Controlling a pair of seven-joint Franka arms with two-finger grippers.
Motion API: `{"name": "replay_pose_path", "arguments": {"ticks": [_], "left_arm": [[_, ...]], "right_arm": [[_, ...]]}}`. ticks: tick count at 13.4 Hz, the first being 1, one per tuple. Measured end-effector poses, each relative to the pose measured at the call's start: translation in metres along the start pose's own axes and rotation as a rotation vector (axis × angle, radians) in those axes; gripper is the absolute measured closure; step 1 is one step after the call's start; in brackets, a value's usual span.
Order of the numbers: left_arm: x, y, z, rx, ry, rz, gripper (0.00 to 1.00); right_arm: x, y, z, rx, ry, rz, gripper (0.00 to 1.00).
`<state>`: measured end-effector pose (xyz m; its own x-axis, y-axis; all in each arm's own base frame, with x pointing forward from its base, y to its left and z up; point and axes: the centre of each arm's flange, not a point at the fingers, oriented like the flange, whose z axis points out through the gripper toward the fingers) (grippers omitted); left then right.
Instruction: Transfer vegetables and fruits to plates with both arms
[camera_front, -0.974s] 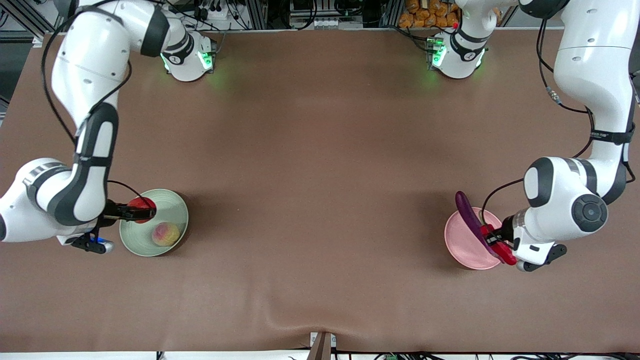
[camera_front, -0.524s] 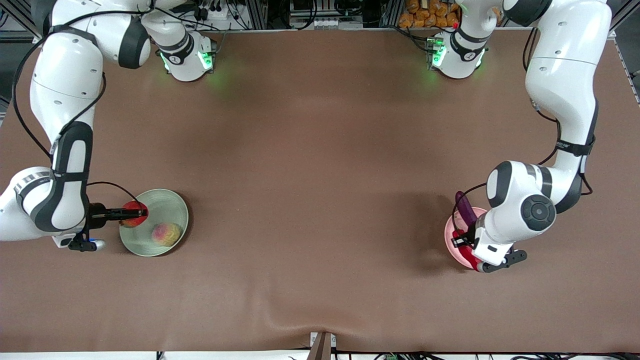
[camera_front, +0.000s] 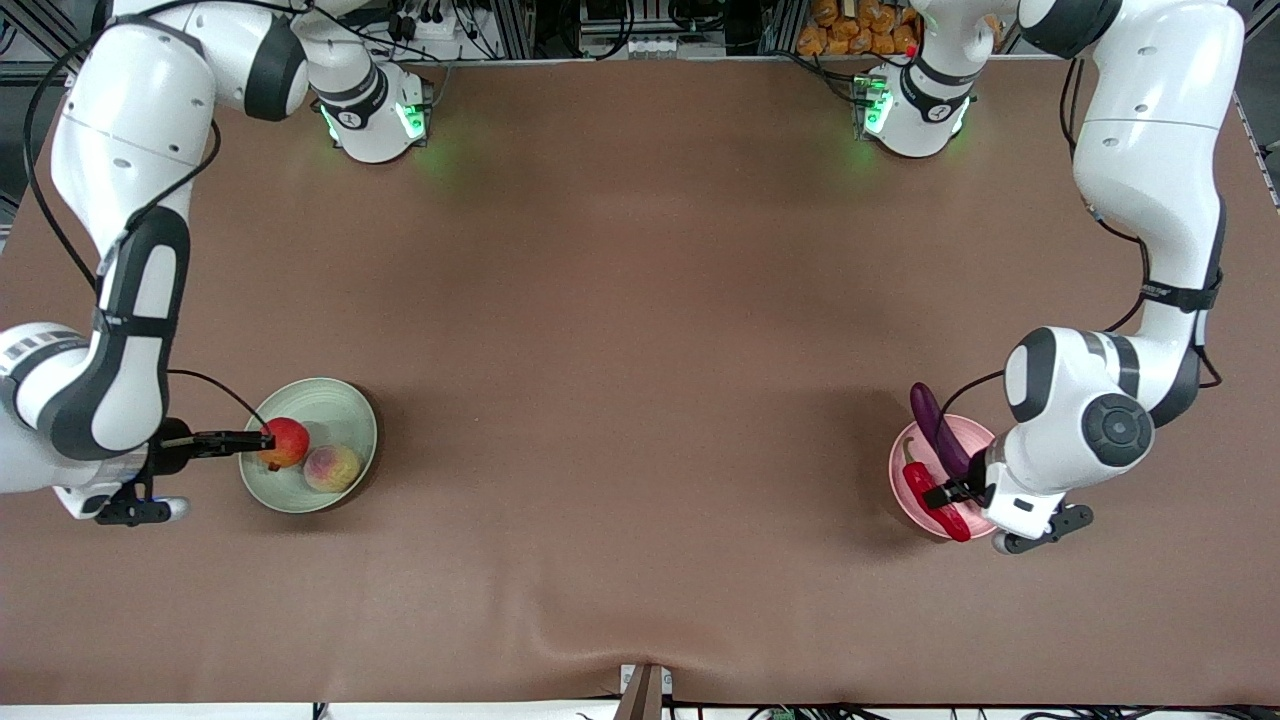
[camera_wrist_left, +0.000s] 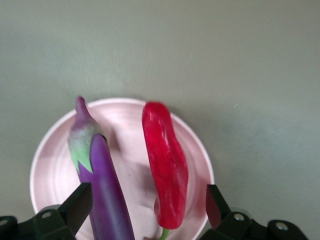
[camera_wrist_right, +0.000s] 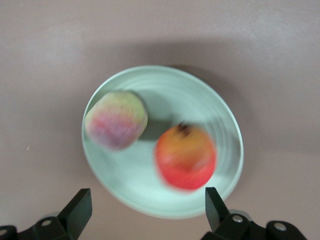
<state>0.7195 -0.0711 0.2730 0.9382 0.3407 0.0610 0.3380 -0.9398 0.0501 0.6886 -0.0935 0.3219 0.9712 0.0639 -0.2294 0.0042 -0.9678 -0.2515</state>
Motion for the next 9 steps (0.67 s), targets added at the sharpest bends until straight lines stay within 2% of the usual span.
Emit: {"name": "replay_pose_path", "arguments": {"ticks": [2,4,5,9], "left_arm": [[0.000,0.014,-0.050,-0.023,0.054,0.014,0.00],[-0.003,0.017,-0.096,-0.025,0.083,0.019,0.00],[-0.005,0.014,-0.118,-0.018,0.088,0.016,0.00],[-0.014,0.004,-0.213,-0.026,0.173,0.011,0.00]], "right_arm": [[-0.022,-0.023,-0.040,-0.056,-0.027,0.011,0.00],[-0.037,-0.059,-0.072,-0.127,-0.011,0.017,0.00],[-0.043,-0.073,-0.080,-0.142,-0.010,0.020,0.00],[-0.065,-0.051,-0.104,-0.109,-0.026,0.059,0.00]]}}
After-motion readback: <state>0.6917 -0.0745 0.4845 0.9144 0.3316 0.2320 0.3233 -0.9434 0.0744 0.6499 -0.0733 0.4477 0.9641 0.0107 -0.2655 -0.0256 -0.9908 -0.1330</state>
